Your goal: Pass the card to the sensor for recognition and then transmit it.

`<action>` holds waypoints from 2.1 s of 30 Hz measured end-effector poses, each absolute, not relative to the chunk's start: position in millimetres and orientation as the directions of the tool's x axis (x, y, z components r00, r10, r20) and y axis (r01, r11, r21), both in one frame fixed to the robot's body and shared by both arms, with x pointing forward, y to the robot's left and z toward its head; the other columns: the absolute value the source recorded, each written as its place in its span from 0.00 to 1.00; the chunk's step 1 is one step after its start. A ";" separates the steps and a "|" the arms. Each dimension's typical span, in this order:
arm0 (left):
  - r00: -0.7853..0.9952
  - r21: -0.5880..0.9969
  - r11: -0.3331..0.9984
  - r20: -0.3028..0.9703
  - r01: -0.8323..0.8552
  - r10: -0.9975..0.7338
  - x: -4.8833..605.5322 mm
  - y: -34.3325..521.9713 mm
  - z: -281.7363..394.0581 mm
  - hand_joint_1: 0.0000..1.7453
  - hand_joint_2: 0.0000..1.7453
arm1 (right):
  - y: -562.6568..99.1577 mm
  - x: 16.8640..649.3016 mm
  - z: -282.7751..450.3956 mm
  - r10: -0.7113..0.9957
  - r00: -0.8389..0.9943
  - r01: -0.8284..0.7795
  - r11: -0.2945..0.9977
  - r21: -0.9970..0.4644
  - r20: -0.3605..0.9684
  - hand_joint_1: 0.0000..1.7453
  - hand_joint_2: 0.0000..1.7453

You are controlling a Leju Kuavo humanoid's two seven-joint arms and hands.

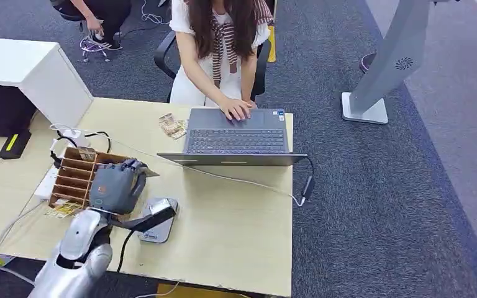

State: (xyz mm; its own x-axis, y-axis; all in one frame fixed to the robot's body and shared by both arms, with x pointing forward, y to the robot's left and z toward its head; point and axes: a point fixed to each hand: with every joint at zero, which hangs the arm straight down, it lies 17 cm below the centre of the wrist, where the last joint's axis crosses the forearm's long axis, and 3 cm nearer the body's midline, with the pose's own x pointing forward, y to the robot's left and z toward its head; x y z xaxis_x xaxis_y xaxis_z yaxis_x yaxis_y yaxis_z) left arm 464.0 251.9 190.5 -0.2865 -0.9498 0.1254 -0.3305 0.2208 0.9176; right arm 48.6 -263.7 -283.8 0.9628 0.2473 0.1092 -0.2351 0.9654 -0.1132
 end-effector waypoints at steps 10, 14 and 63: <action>-0.249 0.812 0.190 0.057 -0.551 -0.967 509.3 278.8 313.5 1.00 1.00 | -262.2 51.1 -283.4 0.264 0.958 -0.252 0.962 -0.108 0.115 0.00 1.00; -0.219 0.803 0.168 0.047 -0.572 -0.975 516.9 287.5 326.3 1.00 1.00 | -261.3 51.0 -283.3 0.277 0.954 -0.266 0.958 -0.105 0.115 0.00 1.00; -0.379 0.816 0.416 0.265 -0.401 -0.887 431.9 283.8 220.8 0.00 1.00 | -264.9 44.3 -284.3 0.186 0.978 -0.174 0.977 -0.119 0.094 0.00 1.00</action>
